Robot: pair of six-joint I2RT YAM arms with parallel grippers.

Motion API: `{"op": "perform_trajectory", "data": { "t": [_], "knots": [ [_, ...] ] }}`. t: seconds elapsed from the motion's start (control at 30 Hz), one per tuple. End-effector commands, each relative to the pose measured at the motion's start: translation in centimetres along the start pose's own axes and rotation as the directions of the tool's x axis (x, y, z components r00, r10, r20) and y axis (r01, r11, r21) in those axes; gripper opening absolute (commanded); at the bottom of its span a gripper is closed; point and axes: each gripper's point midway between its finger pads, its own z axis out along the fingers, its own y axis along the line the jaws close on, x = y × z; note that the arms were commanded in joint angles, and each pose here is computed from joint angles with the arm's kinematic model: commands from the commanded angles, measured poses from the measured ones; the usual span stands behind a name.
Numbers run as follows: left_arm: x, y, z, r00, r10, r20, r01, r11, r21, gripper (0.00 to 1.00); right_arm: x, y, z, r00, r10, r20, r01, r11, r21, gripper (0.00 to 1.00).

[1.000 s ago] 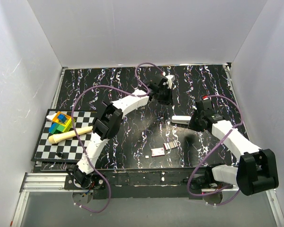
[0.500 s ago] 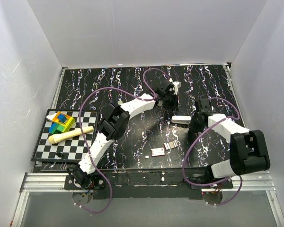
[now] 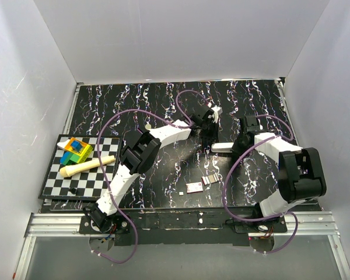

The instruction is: Unload the staples from the stapler

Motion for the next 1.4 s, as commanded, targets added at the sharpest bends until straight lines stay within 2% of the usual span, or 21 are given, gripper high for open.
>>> {"op": "perform_trajectory", "data": {
  "t": [0.0,0.4,0.87,0.97,1.13,1.3,1.37],
  "knots": [
    [0.6,-0.3,-2.3,1.000,0.026,-0.011,-0.026,0.999,-0.040,0.00,-3.1,1.2,-0.2,0.997,0.006,0.080,-0.005,1.000,-0.011,0.01],
    [2.9,-1.0,-4.6,0.999,0.027,-0.020,-0.028,0.999,-0.040,0.00,-4.5,2.7,0.1,0.996,-0.004,0.090,0.008,0.999,-0.040,0.01],
    [1.9,-3.4,-5.9,0.999,0.050,0.013,-0.050,0.999,-0.014,0.00,-5.2,4.2,-0.7,0.996,-0.015,0.084,0.023,0.995,-0.095,0.01],
    [1.6,-2.8,-6.8,0.998,0.062,0.019,-0.060,0.996,-0.063,0.00,-5.1,3.8,-1.4,0.996,-0.017,0.089,0.024,0.996,-0.083,0.01],
    [0.6,-1.4,-8.7,0.995,0.093,0.038,-0.087,0.985,-0.151,0.18,-5.3,2.2,-3.5,0.991,0.004,0.137,0.001,0.999,-0.038,0.01],
    [-0.6,-1.5,-10.5,0.992,0.109,0.069,-0.096,0.979,-0.178,0.36,-5.8,1.3,-6.8,0.977,0.016,0.212,-0.008,0.999,-0.037,0.01],
    [-1.1,-2.0,-11.2,0.989,0.118,0.085,-0.102,0.980,-0.172,0.40,-5.8,0.8,-8.1,0.971,0.012,0.239,-0.005,1.000,-0.030,0.03]
  ]
}}
